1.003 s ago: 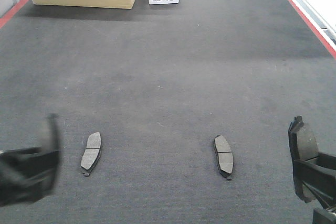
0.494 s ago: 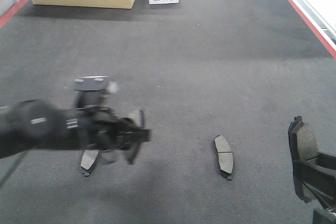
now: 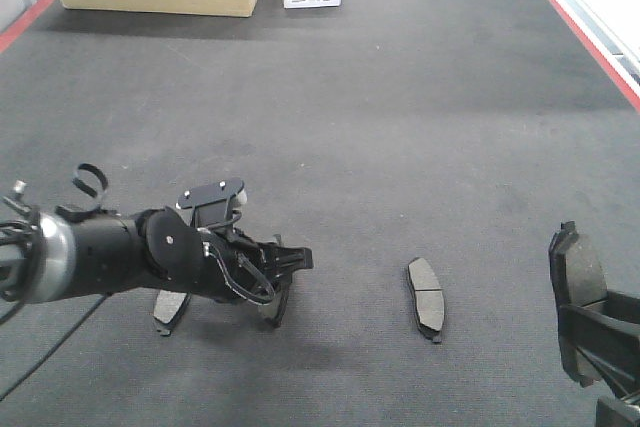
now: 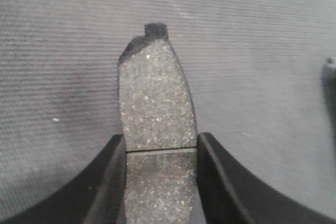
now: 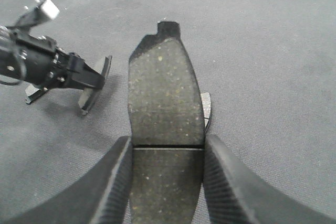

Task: Move and align brake pads A on conveyor
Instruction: 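Lower the left gripper's pad beside the nearer placed pad, then open the left gripper to release the pad and lift away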

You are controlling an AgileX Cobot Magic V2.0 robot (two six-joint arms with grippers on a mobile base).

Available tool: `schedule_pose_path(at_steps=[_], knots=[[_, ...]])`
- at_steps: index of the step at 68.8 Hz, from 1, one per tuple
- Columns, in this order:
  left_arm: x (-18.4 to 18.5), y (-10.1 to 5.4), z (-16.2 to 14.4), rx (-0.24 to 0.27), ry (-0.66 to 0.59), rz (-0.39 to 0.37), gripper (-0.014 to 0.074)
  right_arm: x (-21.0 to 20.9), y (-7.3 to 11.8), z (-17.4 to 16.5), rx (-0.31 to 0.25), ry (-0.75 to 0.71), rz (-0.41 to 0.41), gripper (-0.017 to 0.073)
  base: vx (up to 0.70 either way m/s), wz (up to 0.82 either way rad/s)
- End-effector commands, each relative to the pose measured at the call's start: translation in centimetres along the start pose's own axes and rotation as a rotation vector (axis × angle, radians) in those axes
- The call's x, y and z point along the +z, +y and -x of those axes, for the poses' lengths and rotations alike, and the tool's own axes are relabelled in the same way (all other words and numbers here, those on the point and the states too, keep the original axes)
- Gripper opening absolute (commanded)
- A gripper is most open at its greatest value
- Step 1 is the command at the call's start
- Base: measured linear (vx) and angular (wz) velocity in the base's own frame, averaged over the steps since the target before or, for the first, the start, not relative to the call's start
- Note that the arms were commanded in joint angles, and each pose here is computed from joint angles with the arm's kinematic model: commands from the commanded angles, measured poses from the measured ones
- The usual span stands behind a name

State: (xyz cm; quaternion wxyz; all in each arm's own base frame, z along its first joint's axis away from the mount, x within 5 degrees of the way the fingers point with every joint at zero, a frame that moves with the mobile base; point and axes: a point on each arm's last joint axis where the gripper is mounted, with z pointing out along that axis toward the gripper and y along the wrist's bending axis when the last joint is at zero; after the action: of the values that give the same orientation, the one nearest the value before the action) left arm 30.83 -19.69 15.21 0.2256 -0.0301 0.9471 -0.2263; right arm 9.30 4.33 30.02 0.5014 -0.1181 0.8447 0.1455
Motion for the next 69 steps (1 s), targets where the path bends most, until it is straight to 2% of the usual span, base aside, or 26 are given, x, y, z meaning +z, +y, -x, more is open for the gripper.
schedule_pose_path(at_steps=[1,18,40,52,59,69], knots=[[-1.2,-1.2,1.5,-0.016,-0.087,-0.040,0.0223,-0.5,0.3,1.7,-0.013,-0.116,0.021,-0.0008,0.00,0.00],[-0.6,-0.9,1.3,-0.011,-0.079,-0.027,0.0237,-0.5,0.3,1.7,-0.013,-0.116,0.021,-0.0008,0.00,0.00],[-0.6,-0.9,0.7,-0.011,-0.009,-0.030,0.0389,-0.5,0.3,1.7,-0.013,-0.116,0.021,-0.0008,0.00,0.00],[-0.8,-1.1,0.7,-0.007,-0.009,-0.034,0.0405,-0.5,0.3,1.7,-0.013,-0.116,0.021,-0.0008,0.00,0.00],[-2.1,-1.5,1.4,0.039,-0.061,-0.046,0.0405,-0.5,0.3,1.7,-0.013,-0.116,0.021,-0.0008,0.00,0.00],[-5.8,-2.5,2.2,0.207,-0.129,-0.061,0.0386,-0.5,0.3,1.7,-0.013,-0.116,0.021,-0.0008,0.00,0.00]])
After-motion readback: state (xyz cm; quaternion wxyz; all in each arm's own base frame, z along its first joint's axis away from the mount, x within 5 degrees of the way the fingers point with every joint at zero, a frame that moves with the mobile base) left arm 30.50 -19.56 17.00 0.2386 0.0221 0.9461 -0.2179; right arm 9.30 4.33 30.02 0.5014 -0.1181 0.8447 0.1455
